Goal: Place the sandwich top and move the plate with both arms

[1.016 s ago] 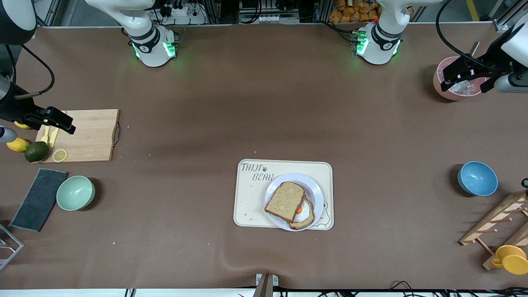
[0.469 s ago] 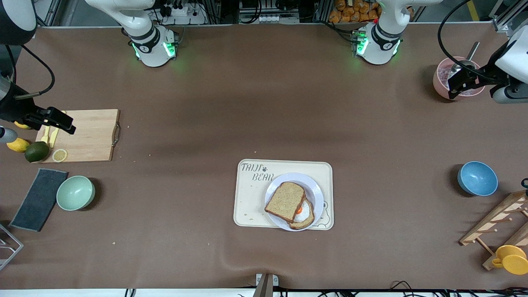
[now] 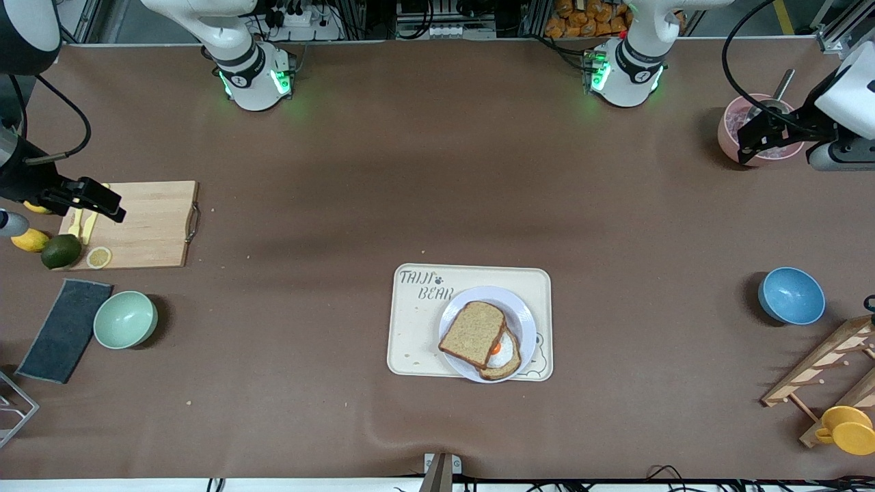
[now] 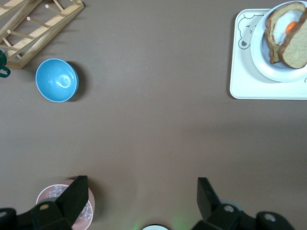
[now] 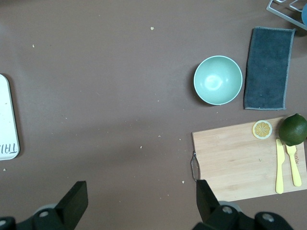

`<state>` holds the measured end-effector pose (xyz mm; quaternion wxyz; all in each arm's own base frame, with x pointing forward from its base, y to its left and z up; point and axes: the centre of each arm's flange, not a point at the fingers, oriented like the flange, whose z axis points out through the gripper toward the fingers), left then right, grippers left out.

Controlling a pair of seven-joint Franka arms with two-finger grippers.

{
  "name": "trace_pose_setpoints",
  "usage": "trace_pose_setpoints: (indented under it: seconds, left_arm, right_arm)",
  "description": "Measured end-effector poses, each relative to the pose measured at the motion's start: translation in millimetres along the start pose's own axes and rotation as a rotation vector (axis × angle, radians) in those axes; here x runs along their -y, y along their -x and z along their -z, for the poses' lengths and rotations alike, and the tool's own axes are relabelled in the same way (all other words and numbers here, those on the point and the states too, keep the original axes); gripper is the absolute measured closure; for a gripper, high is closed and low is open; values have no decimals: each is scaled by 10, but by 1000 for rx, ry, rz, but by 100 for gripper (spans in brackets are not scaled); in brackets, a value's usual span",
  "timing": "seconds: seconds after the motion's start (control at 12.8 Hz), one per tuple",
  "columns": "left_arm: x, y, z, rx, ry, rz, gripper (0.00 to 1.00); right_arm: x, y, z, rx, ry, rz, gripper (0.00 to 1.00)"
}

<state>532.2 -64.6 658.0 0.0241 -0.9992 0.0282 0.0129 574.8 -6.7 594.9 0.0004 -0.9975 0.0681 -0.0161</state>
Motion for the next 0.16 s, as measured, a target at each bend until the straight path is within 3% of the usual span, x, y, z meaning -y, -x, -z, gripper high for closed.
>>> trace_pose_setpoints:
  seconds: [0.16]
  left_arm:
    - [-8, 7, 27, -5, 9, -1, 0]
  right_arm:
    - [-1, 0, -1, 0, 0, 0, 0]
